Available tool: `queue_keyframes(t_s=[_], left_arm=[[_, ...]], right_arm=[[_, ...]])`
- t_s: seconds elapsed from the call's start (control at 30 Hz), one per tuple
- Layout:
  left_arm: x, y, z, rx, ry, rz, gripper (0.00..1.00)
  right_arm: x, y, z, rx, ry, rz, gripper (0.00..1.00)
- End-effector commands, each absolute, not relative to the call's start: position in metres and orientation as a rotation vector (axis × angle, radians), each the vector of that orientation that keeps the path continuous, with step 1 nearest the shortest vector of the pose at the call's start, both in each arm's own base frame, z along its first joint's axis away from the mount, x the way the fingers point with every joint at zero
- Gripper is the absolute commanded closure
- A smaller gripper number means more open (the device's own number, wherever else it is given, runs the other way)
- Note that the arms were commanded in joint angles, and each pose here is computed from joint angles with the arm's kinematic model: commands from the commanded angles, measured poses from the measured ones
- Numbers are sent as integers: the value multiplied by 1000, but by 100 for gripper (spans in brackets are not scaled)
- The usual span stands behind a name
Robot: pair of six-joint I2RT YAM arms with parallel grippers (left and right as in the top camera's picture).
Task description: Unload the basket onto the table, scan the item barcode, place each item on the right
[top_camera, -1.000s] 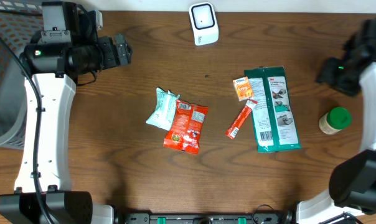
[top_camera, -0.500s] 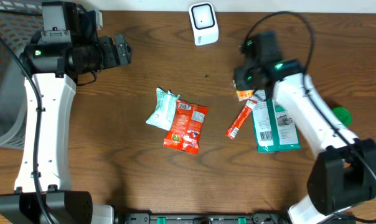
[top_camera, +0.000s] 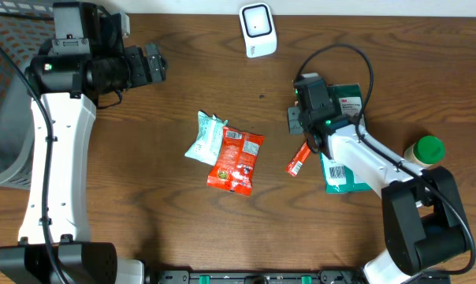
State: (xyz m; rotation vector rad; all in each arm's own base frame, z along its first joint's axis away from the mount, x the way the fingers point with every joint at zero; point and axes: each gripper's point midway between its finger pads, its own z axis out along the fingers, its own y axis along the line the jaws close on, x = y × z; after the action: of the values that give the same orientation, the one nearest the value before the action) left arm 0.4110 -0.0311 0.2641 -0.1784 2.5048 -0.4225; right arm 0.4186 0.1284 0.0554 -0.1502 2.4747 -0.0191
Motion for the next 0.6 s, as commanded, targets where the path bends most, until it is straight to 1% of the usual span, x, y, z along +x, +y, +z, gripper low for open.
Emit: queue_keyframes(t_s=[0.0,0.57], left_arm=[[412,-32,267,-162,2501,-429,3],[412,-32,267,-162,2501,-429,2]], right_arm=[[415,118,46,-134,2464,-81,99],[408,117,30,-131,2438,-65,99]])
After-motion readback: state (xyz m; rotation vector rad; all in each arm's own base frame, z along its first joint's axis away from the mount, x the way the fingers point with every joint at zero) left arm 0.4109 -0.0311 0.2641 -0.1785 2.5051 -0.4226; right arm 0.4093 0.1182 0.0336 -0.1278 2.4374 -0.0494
